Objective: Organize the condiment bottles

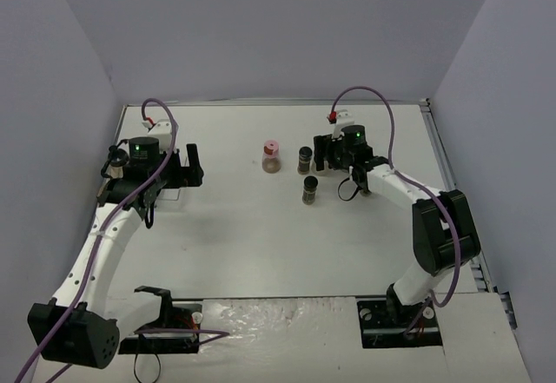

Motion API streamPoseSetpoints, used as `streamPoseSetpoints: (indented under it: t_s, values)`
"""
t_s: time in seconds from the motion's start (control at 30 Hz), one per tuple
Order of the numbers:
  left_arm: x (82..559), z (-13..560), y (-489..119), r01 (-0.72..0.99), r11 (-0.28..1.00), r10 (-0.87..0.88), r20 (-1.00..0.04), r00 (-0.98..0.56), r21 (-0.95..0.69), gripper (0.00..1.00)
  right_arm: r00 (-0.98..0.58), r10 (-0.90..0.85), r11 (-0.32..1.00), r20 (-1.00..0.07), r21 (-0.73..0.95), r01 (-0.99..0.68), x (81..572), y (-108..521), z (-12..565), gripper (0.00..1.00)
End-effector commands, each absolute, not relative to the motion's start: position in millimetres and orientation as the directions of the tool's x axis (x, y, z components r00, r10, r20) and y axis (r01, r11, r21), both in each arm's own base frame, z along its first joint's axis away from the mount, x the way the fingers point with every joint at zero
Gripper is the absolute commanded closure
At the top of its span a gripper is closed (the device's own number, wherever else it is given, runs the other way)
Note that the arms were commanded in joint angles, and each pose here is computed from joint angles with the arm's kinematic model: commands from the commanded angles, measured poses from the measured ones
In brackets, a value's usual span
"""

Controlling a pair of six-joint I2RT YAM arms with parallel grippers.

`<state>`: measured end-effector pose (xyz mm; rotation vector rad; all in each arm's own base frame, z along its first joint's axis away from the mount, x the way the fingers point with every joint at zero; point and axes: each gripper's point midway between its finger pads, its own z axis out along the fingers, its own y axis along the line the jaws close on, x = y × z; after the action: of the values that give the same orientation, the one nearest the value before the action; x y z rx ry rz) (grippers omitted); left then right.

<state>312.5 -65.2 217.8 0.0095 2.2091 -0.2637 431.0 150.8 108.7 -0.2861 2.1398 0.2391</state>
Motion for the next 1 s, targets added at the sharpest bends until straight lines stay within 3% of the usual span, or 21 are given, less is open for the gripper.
streamPoseSetpoints:
  t_s: [0.0, 0.27, 0.43, 0.77, 0.97]
  values:
    - [319.7, 238.2, -65.6, 0.123, 0.978, -0.075, -0.834, -0.547, -0.168, 0.03, -0.374, -0.085, 0.947, -0.923, 0.041, -0.318, 469.6, 159.0, 156.4, 0.21]
    - [321.5, 233.8, -65.5, 0.120, 0.978, -0.073, -0.826, -0.559, -0.168, 0.03, -0.390, -0.088, 0.941, -0.917, 0.053, -0.335, 481.2, 160.4, 138.7, 0.22]
    - [322.1, 232.4, -64.8, 0.116, 0.979, -0.073, -0.824, -0.562, -0.166, 0.03, -0.391, -0.113, 0.938, -0.914, 0.032, -0.346, 483.5, 154.9, 127.9, 0.30]
    - [322.4, 230.8, -66.3, 0.120, 0.978, -0.074, -0.820, -0.568, -0.172, 0.03, -0.289, -0.145, 0.940, -0.946, -0.040, -0.339, 470.4, 146.0, 185.8, 0.79]
    - [322.2, 231.7, -65.8, 0.117, 0.978, -0.076, -0.821, -0.565, -0.171, 0.03, -0.200, -0.178, 0.929, -0.964, -0.097, -0.357, 440.3, 154.6, 261.6, 0.96]
